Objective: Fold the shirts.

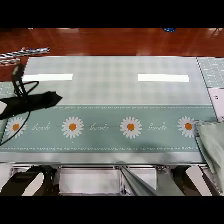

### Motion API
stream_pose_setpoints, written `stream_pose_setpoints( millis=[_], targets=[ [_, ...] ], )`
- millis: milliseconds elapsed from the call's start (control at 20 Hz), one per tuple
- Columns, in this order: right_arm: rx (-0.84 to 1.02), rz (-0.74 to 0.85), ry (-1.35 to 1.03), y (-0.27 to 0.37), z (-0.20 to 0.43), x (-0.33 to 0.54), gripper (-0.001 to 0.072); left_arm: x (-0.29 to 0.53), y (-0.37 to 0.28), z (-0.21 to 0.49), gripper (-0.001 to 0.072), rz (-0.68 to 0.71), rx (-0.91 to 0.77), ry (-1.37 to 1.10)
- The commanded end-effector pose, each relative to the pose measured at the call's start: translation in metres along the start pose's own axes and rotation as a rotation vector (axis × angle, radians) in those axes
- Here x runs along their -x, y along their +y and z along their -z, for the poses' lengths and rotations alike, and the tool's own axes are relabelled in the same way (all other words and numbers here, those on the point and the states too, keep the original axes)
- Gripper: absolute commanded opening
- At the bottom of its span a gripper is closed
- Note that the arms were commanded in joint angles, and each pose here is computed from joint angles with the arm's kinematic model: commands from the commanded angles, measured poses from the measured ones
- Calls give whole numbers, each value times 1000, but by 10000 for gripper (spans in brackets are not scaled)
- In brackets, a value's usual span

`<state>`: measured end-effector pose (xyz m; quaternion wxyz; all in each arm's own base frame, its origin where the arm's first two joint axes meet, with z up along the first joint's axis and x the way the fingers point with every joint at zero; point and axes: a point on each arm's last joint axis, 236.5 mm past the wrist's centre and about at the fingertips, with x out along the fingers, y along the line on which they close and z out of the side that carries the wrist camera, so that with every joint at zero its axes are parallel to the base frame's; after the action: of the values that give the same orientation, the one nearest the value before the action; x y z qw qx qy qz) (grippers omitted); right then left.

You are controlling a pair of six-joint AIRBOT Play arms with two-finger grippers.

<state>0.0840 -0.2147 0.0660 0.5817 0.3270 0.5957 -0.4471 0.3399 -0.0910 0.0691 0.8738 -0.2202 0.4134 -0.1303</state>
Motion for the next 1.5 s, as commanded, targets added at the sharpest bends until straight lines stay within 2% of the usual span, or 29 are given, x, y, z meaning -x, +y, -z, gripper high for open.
stream_pose_setpoints(
  millis=[0, 50, 150, 250, 300, 350, 400, 500, 600, 750, 1450],
  targets=[
    [142, -458, -257, 128, -65, 64, 23, 35, -32, -84, 19, 27, -85, -228],
    [226, -632, -321, 185, -72, 100, 23, 49, -46, -111, 19, 43, -110, -286],
    [443, -889, -406, 293, -45, 162, 23, 69, -81, -158, 18, 88, -165, -367],
    [700, -974, -450, 379, 23, 187, 23, 56, -121, -176, 18, 148, -233, -355],
    [822, -964, -456, 407, 60, 183, 23, 32, -134, -166, 18, 154, -279, -281],
    [966, -883, -468, 425, 92, 165, 23, 3, -133, -142, 18, 128, -331, -164],
    [1063, -726, -477, 429, 106, 135, 23, -29, -111, -109, 18, 51, -353, -13],
    [1089, -387, -448, 415, 107, 71, 22, -73, -50, -54, 19, -134, -274, 233],
    [1138, -251, -374, 406, 116, 36, 22, -89, -37, -19, 19, -140, -225, 376],
    [1137, -287, -360, 415, 123, 34, 22, -90, -35, 0, 19, -132, -198, 459],
    [1135, -313, -384, 422, 122, 37, 23, -92, -34, 1, 19, -135, -197, 464]
  ],
)
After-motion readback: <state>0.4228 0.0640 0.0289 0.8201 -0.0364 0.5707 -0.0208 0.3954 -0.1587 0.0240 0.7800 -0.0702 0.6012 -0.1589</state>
